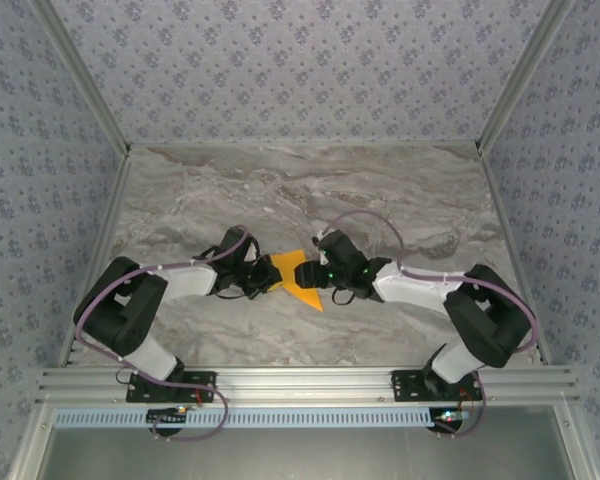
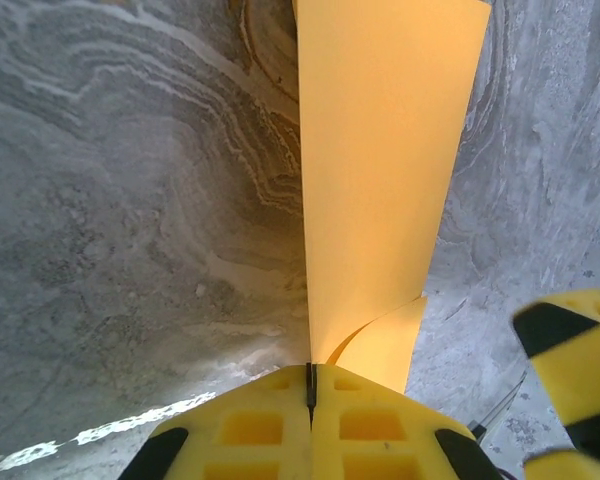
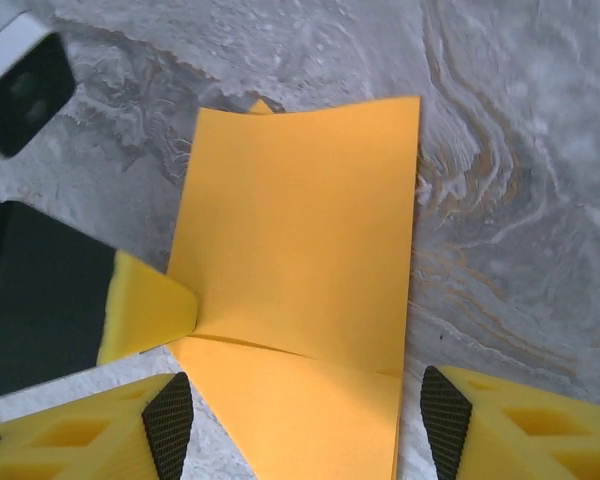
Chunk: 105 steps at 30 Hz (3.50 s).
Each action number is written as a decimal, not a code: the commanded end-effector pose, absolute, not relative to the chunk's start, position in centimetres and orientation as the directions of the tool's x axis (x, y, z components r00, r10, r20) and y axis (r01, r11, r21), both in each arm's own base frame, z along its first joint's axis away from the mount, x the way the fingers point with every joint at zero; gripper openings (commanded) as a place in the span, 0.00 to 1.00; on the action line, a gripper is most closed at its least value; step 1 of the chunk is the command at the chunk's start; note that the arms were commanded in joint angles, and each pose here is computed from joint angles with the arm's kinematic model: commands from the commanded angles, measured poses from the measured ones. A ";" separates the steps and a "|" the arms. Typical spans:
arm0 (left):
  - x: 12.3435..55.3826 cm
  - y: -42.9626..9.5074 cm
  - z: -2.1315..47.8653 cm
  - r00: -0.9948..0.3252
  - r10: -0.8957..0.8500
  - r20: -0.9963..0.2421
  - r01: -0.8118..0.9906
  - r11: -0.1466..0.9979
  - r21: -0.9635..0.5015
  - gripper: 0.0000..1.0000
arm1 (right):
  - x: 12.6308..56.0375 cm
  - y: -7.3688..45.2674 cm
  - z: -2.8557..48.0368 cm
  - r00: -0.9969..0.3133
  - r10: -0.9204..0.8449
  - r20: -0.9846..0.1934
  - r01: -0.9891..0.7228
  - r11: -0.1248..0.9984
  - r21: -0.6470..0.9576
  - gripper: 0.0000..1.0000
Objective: Fold a paper plane with a square sheet of paper (pick it up from the middle)
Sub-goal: Fold the wing for the fifth time at the center of the table.
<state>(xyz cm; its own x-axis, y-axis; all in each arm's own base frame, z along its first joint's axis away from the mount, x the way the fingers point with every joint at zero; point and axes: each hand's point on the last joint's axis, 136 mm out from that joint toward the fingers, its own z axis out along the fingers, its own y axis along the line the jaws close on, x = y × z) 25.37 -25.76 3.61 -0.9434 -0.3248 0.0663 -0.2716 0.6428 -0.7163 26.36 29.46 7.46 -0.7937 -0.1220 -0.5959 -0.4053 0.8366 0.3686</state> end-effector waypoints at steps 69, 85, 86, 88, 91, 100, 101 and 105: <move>25.6 -22.9 10.4 -0.916 -0.378 -0.132 -0.110 0.556 -0.824 0.51 | 24.3 31.8 4.8 -0.587 -0.273 -0.762 -0.694 0.655 0.300 0.05; 24.6 -25.9 9.1 -0.930 -0.324 -0.173 -0.017 0.510 -0.860 0.40 | 24.9 32.2 5.4 -0.765 -0.089 -0.638 -0.559 0.585 0.588 0.00; 24.6 -26.1 9.1 -0.931 -0.321 -0.173 -0.013 0.504 -0.864 0.39 | 24.9 32.3 5.5 -0.775 -0.078 -0.627 -0.547 0.579 0.605 0.00; 24.7 -26.7 9.1 -0.935 -0.310 -0.174 -0.002 0.493 -0.870 0.39 | 24.9 32.3 5.4 -0.799 -0.064 -0.598 -0.523 0.567 0.637 0.00; 24.9 -27.5 9.1 -0.939 -0.295 -0.178 0.015 0.480 -0.877 0.36 | 24.9 32.4 5.2 -0.827 -0.052 -0.559 -0.490 0.553 0.674 0.00; 25.3 -28.8 8.8 -0.941 -0.267 -0.209 0.061 0.474 -0.878 0.32 | 25.3 32.0 3.9 -0.892 -0.015 -0.452 -0.384 0.551 0.741 0.00; 25.3 -28.9 8.7 -0.941 -0.265 -0.208 0.061 0.473 -0.879 0.32 | 25.3 32.0 3.7 -0.896 -0.015 -0.444 -0.379 0.549 0.745 0.00; 25.4 -29.1 8.3 -0.944 -0.260 -0.205 0.062 0.469 -0.881 0.31 | 25.4 32.0 3.5 -0.906 -0.014 -0.423 -0.360 0.549 0.754 0.00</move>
